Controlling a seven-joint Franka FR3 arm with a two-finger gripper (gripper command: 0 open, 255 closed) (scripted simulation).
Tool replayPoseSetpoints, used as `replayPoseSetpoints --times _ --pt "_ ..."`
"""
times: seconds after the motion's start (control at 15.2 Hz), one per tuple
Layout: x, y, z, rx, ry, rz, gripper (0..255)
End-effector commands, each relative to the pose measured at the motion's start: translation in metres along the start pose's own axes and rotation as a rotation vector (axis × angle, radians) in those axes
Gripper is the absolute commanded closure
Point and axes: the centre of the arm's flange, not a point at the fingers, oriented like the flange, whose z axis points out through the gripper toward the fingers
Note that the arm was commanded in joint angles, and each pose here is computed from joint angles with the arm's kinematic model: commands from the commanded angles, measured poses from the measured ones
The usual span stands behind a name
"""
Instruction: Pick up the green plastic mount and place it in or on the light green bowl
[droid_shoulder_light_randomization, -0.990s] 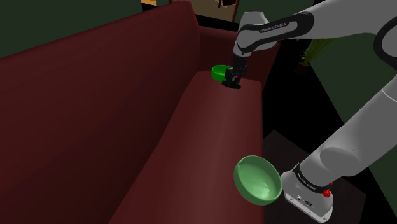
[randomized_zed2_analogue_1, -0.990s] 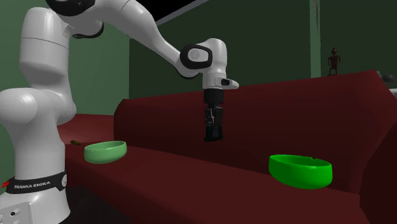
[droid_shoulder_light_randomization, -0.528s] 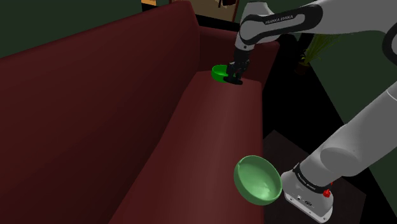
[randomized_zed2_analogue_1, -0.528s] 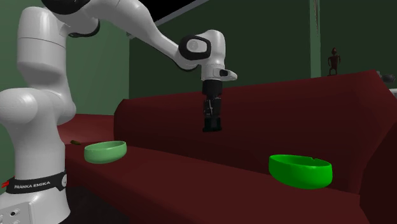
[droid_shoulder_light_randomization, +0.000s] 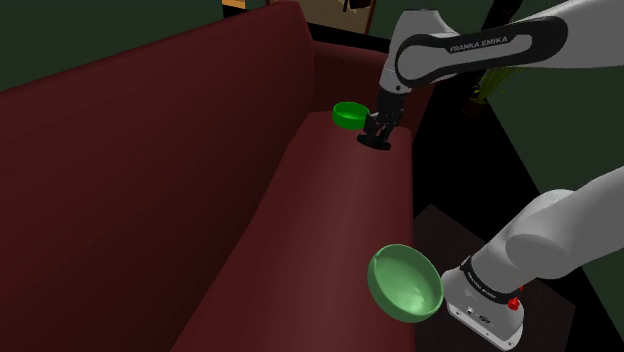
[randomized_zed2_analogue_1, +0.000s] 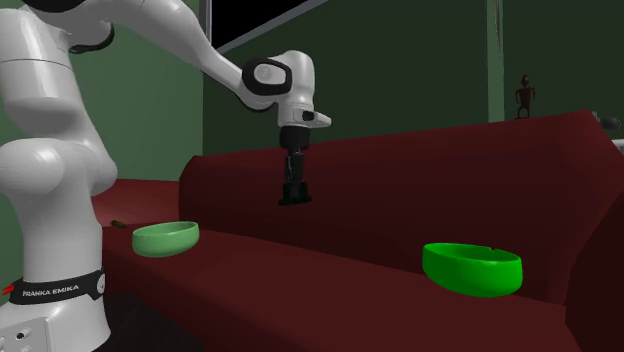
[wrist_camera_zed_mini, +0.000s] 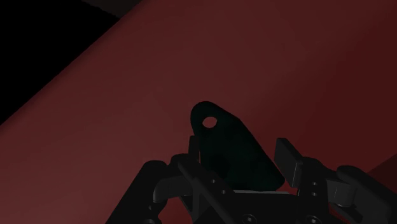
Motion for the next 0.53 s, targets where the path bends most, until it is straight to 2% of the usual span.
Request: replayPoseSetpoints --times 0.0,0.46 --pt "-0.023 -0.015 0.001 -0.001 0.0 0.001 255" --pt "-0.103 -0.062 0.004 -0.001 0.0 0.001 255"
